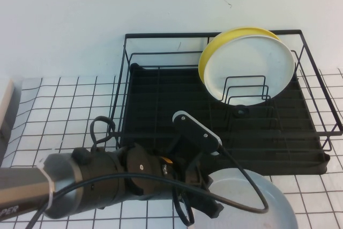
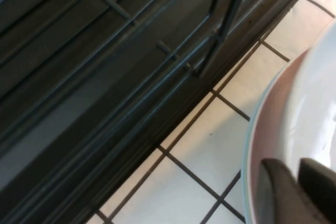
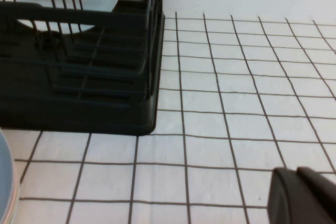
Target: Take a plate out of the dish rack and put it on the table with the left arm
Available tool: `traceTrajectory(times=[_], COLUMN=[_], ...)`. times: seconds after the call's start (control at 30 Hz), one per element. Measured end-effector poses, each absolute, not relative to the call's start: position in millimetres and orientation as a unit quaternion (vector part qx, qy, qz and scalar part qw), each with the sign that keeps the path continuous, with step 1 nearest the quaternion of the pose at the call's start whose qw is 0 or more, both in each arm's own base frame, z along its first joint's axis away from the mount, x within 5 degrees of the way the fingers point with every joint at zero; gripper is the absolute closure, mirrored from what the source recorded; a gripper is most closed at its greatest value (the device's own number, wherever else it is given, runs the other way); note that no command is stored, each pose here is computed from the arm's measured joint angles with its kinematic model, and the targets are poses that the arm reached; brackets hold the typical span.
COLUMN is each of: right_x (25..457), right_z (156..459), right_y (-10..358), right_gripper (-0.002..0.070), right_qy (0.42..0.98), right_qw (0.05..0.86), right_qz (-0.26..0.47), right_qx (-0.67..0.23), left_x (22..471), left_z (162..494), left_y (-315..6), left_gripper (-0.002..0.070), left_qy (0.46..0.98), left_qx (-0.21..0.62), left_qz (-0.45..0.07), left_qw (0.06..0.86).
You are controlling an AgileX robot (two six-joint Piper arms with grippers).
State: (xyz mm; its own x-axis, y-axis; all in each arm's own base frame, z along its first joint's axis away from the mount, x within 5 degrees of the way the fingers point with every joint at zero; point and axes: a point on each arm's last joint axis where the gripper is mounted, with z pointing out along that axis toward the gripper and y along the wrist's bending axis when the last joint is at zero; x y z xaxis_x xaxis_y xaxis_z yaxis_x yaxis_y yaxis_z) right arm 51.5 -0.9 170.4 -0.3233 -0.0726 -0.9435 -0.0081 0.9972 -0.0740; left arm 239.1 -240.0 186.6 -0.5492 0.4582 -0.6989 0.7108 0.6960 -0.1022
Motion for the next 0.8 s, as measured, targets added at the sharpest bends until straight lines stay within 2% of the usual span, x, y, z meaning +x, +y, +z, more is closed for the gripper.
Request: traceTrajectory(times=[0.2,0.27,0.33,0.4,0.5,0.57,0.67,0.8], right_x=[52,52,52,52,52,52,52,52], right_z=[170,170,170,170,170,170,170,170], right_y=[-1,-1,-1,-1,-1,-1,-1,-1], right_gripper=[0.0679,0.0679,0.0679,0.0679,0.0679,0.0679,0.0679,0.0679], right_qy=[0.813,0.813,0.813,0.813,0.813,0.813,0.813,0.813], right_qw=[0.581,0.581,0.581,0.581,0.581,0.581,0.581,0.581], right_qz=[-0.028,-0.028,-0.028,-0.028,-0.028,-0.028,-0.028,-0.028], right_qx=[-0.025,-0.025,-0.025,-0.025,-0.025,-0.025,-0.025,-0.025], left_x=[240,241,241,241,241,239,235,226], left_z=[187,187,192,201,219,235,261,291], left_y=[-240,-240,-239,-237,-233,-229,-222,-212], left_gripper=[0.0317,0.0275,0.0294,0.0364,0.0553,0.0624,0.066,0.0672], left_qy=[0.858,0.857,0.854,0.847,0.828,0.811,0.789,0.769], left_qx=[0.34,0.34,0.338,0.336,0.344,0.349,0.34,0.32], left_qz=[-0.188,-0.184,-0.184,-0.183,-0.175,-0.17,-0.168,-0.184], left_qw=[0.336,0.341,0.351,0.368,0.407,0.437,0.484,0.522])
